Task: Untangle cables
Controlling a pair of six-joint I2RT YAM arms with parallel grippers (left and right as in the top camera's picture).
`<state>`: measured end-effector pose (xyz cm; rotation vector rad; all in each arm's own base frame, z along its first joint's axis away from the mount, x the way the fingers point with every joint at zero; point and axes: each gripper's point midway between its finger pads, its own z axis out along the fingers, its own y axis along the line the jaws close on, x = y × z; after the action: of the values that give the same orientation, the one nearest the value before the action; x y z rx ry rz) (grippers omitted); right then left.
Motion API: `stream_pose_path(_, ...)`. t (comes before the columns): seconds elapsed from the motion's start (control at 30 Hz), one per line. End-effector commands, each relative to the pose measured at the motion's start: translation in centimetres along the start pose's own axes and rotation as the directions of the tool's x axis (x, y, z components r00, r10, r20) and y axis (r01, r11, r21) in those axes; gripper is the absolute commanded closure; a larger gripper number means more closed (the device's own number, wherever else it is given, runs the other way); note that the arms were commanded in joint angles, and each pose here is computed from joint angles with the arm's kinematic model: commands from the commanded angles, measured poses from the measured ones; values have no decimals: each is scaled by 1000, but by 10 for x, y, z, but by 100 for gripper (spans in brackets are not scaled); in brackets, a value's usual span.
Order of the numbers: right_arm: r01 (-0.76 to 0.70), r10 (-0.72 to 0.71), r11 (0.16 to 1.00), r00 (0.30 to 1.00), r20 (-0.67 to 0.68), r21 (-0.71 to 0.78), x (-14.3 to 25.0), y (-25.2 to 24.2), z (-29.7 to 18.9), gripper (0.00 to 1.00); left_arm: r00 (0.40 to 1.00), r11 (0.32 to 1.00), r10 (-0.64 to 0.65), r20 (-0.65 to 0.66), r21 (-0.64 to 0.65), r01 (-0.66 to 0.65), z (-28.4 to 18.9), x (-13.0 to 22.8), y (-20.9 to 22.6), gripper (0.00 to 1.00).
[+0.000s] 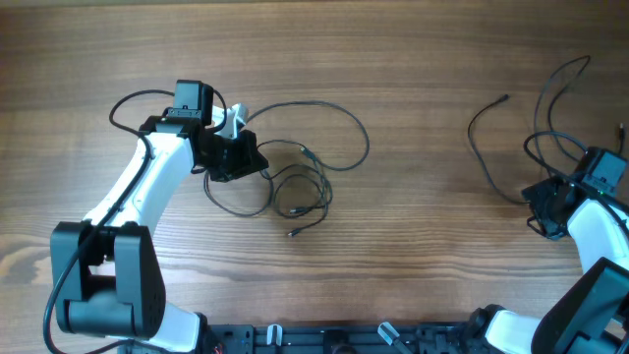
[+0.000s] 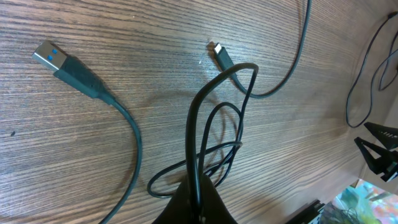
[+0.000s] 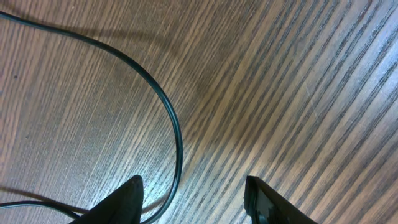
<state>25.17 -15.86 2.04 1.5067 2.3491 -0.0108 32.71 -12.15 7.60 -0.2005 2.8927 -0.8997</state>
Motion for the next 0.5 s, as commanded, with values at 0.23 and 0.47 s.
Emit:
stream_pose_path(0.23, -21, 21, 1000, 999, 36, -3, -7, 1, 4, 45, 1000, 1000, 22, 15, 6, -22, -5, 0, -5, 96)
stream_pose_path(0.47, -21, 22, 1000, 998, 53, -18, -12, 5, 7, 46, 1000, 1000, 22, 15, 6, -22, -5, 0, -5, 96)
